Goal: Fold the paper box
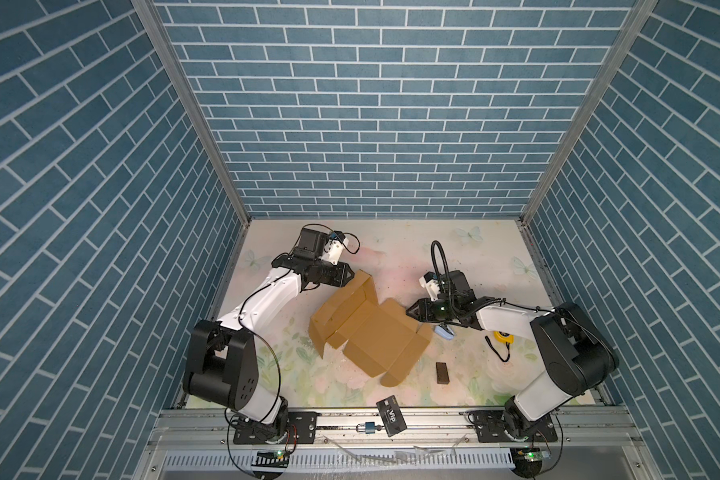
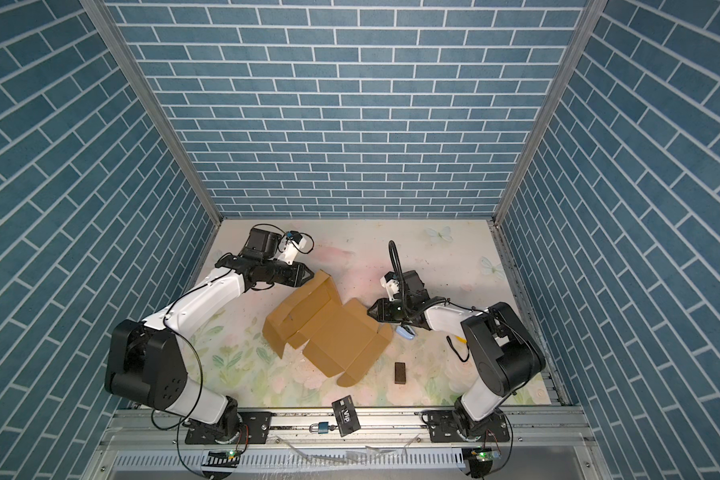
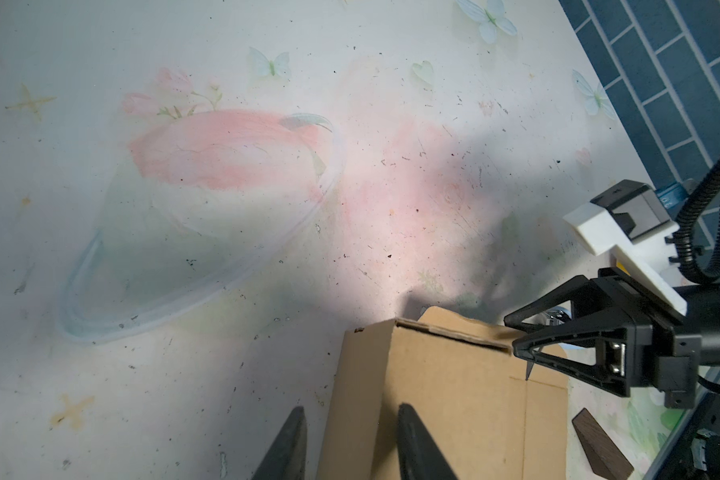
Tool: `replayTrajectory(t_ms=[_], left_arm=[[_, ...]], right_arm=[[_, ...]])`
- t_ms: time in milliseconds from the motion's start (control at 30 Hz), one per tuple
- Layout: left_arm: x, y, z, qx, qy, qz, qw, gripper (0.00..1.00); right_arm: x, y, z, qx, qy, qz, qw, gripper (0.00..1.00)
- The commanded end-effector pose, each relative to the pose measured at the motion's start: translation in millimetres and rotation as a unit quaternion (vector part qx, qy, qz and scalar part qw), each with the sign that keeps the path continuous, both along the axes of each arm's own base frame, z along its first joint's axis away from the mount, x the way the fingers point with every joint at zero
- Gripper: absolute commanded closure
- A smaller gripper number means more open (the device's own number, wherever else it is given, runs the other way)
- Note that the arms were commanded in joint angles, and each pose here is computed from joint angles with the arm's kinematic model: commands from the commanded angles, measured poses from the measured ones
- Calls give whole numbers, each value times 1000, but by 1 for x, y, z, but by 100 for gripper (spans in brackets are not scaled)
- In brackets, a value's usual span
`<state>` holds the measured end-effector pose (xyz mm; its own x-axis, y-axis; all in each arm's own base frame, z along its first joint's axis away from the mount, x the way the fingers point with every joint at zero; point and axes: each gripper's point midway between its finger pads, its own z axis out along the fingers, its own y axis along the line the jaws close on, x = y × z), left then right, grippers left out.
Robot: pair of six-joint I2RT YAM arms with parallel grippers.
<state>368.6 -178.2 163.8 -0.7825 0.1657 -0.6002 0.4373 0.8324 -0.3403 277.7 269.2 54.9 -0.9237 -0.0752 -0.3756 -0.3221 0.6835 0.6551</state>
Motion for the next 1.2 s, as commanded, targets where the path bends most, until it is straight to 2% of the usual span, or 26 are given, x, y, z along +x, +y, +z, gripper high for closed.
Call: replayTrajectory(t_ms=[0, 133, 200, 300, 433, 633, 733, 900, 1000, 1167], left_arm=[[-11, 10, -16, 20, 26, 5, 999, 62], [-9, 12, -14, 20, 28, 10, 999, 62], [-10, 11, -17, 16, 30, 9, 999, 62], [-10, 10, -13, 13, 30, 8, 999, 62], [-10, 9, -2, 5, 20, 9, 1000, 62], [-10, 20, 15, -5, 3, 22, 1000, 62], [-7, 32, 20, -15, -5, 40, 999, 61], [-1, 49, 33, -25, -10, 63, 998, 51], [-6, 42, 41, -39, -12, 37, 998, 45], [-15, 30, 52, -60, -5, 2, 998, 41]], right_arm=[[-6, 3, -4, -8, 14, 24, 1000, 60], [-5, 6, 5, 2, 14, 25, 1000, 67], [-6, 6, 5, 2, 15, 31, 999, 73], [-7, 6, 7, -11, 29, 44, 999, 90], [-12, 8, 24, -12, 23, 72, 997, 97], [-31, 7, 48, -32, 65, 139, 988, 99], [-35, 0, 63, -50, 58, 155, 985, 100], [-35, -12, 86, -77, 68, 153, 983, 99], [-35, -17, 94, -95, 72, 158, 980, 98], [-32, -26, 113, -118, 77, 146, 979, 96]])
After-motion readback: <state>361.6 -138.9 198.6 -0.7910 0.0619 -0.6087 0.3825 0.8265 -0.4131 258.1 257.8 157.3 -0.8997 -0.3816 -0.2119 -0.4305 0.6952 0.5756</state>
